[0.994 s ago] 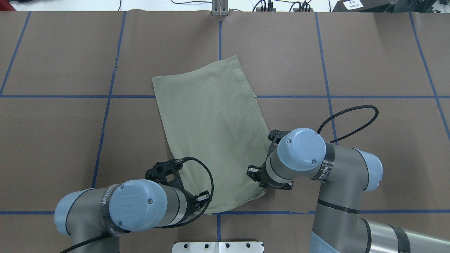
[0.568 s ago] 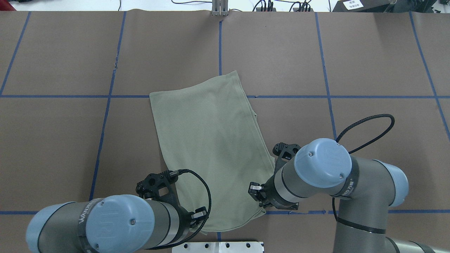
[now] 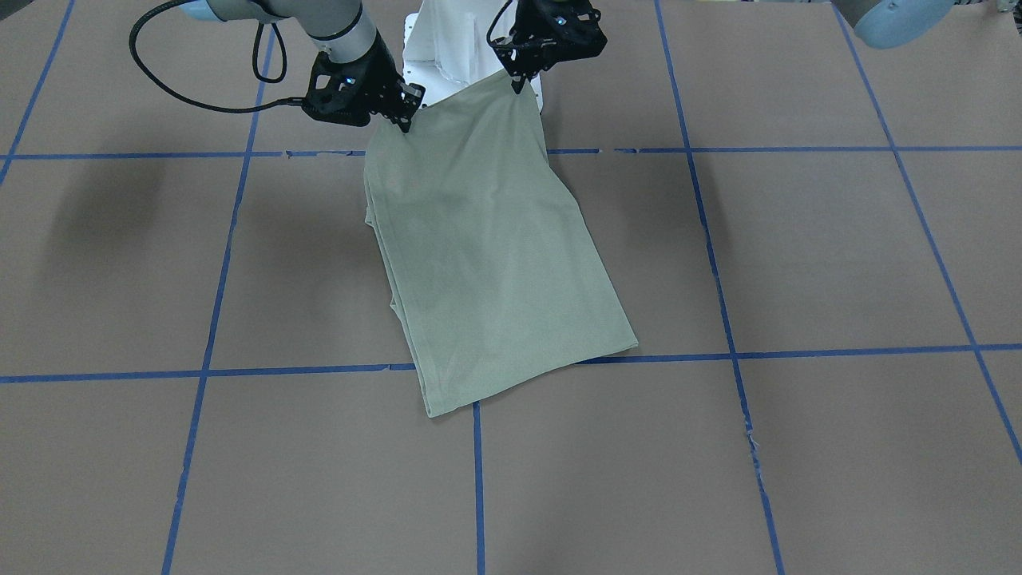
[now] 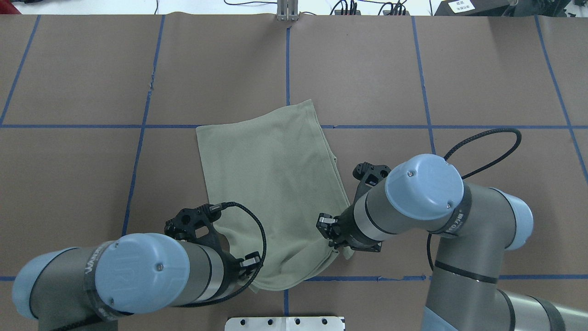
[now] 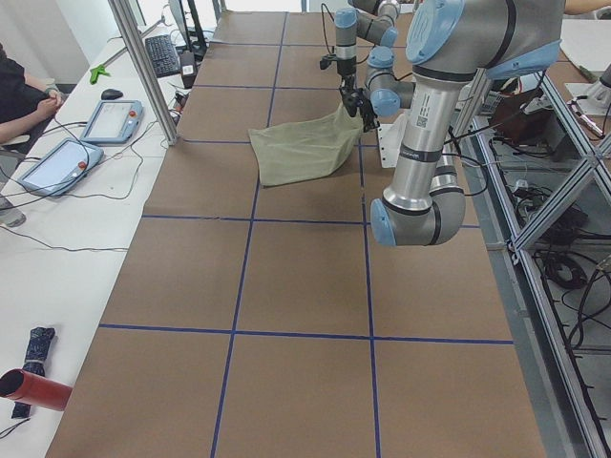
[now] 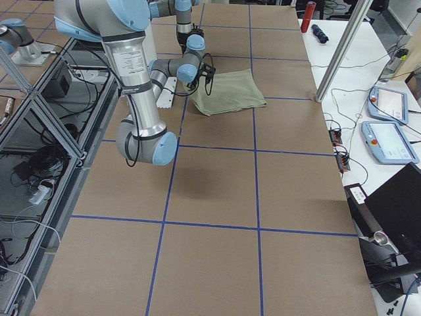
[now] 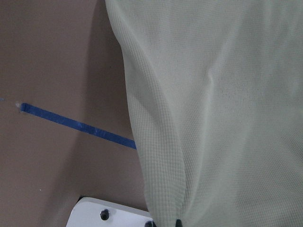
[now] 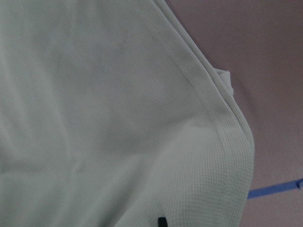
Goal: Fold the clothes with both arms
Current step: 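Lift the near edge with both grippers and fold it farther from the robot, then press the folded shirt with the right gripper while the left arm withdraws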
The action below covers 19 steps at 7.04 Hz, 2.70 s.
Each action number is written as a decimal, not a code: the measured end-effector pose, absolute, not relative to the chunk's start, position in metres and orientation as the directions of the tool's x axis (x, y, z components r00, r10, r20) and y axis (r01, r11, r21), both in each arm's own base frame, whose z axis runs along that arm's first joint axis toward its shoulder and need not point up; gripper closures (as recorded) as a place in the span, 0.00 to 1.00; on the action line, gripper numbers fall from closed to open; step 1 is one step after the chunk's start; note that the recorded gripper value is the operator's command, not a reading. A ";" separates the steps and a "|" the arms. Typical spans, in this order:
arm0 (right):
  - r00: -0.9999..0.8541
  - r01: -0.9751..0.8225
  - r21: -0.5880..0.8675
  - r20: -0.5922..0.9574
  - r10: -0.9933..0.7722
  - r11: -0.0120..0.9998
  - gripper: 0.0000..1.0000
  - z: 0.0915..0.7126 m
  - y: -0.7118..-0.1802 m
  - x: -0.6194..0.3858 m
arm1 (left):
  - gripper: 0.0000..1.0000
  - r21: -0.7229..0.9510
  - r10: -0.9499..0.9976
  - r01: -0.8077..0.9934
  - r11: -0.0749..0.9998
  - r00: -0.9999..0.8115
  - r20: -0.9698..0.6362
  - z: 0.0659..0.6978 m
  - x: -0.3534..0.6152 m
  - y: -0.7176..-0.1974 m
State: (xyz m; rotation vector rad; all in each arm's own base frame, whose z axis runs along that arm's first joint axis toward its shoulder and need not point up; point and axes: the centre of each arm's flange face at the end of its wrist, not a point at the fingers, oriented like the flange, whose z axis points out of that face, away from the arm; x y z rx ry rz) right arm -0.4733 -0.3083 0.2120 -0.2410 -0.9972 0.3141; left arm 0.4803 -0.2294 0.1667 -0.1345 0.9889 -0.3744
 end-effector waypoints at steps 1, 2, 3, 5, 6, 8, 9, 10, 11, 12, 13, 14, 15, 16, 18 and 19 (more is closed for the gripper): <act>0.480 -0.193 -0.336 0.787 0.387 0.922 1.00 0.201 -0.340 -0.474 | 1.00 -0.252 -0.364 0.282 0.926 0.487 -0.794 0.168 0.470 -0.257; 0.446 -0.238 -0.326 0.800 0.401 0.915 1.00 0.192 -0.372 -0.470 | 1.00 -0.228 -0.364 0.317 0.920 0.486 -0.794 0.171 0.461 -0.284; 0.394 -0.278 -0.308 0.827 0.401 0.910 1.00 0.188 -0.404 -0.469 | 1.00 -0.209 -0.369 0.348 0.914 0.496 -0.786 0.179 0.459 -0.310; 0.325 -0.340 -0.287 0.858 0.398 0.896 1.00 0.181 -0.469 -0.489 | 1.00 -0.180 -0.383 0.401 0.898 0.510 -0.770 0.196 0.460 -0.359; 0.313 -0.358 -0.285 0.860 0.402 0.889 1.00 0.171 -0.496 -0.504 | 1.00 -0.167 -0.385 0.420 0.892 0.514 -0.767 0.205 0.460 -0.378; 0.316 -0.381 -0.290 0.852 0.418 0.878 1.00 0.170 -0.526 -0.521 | 0.69 -0.157 -0.393 0.445 0.882 0.509 -0.766 0.218 0.461 -0.403; 0.330 -0.394 -0.293 0.840 0.432 0.871 0.89 0.178 -0.536 -0.527 | 0.01 -0.156 -0.404 0.463 0.872 0.505 -0.763 0.228 0.467 -0.420; 0.343 -0.412 -0.293 0.828 0.445 0.863 0.01 0.184 -0.546 -0.535 | 0.00 -0.147 -0.419 0.491 0.859 0.507 -0.753 0.245 0.473 -0.451; 0.352 -0.437 -0.285 0.819 0.454 0.853 0.00 0.186 -0.558 -0.546 | 0.00 -0.113 -0.414 0.510 0.852 0.527 -0.742 0.268 0.473 -0.490; 0.353 -0.467 -0.267 0.817 0.455 0.843 0.00 0.187 -0.574 -0.558 | 0.00 -0.057 -0.389 0.518 0.853 0.561 -0.731 0.287 0.457 -0.528; 0.348 -0.489 -0.252 0.822 0.452 0.835 0.00 0.192 -0.587 -0.563 | 0.00 -0.008 -0.363 0.517 0.856 0.591 -0.721 0.298 0.438 -0.555; 0.343 -0.503 -0.245 0.823 0.452 0.829 0.00 0.195 -0.596 -0.561 | 0.00 0.018 -0.346 0.511 0.859 0.608 -0.715 0.303 0.429 -0.566; 0.344 -0.511 -0.236 0.825 0.448 0.827 0.00 0.196 -0.603 -0.555 | 0.00 0.033 -0.334 0.504 0.863 0.618 -0.712 0.305 0.424 -0.571; 0.349 -0.504 -0.223 0.831 0.433 0.835 0.00 0.192 -0.606 -0.552 | 0.00 0.048 -0.315 0.491 0.870 0.628 -0.712 0.305 0.420 -0.574; 0.428 -0.409 -0.136 0.844 0.322 0.902 0.00 0.182 -0.583 -0.566 | 0.00 0.094 -0.243 0.431 0.898 0.661 -0.710 0.310 0.383 -0.593; 0.514 -0.334 -0.045 0.828 0.222 0.941 0.00 0.174 -0.561 -0.582 | 0.00 0.140 -0.196 0.399 0.906 0.689 -0.698 0.319 0.353 -0.607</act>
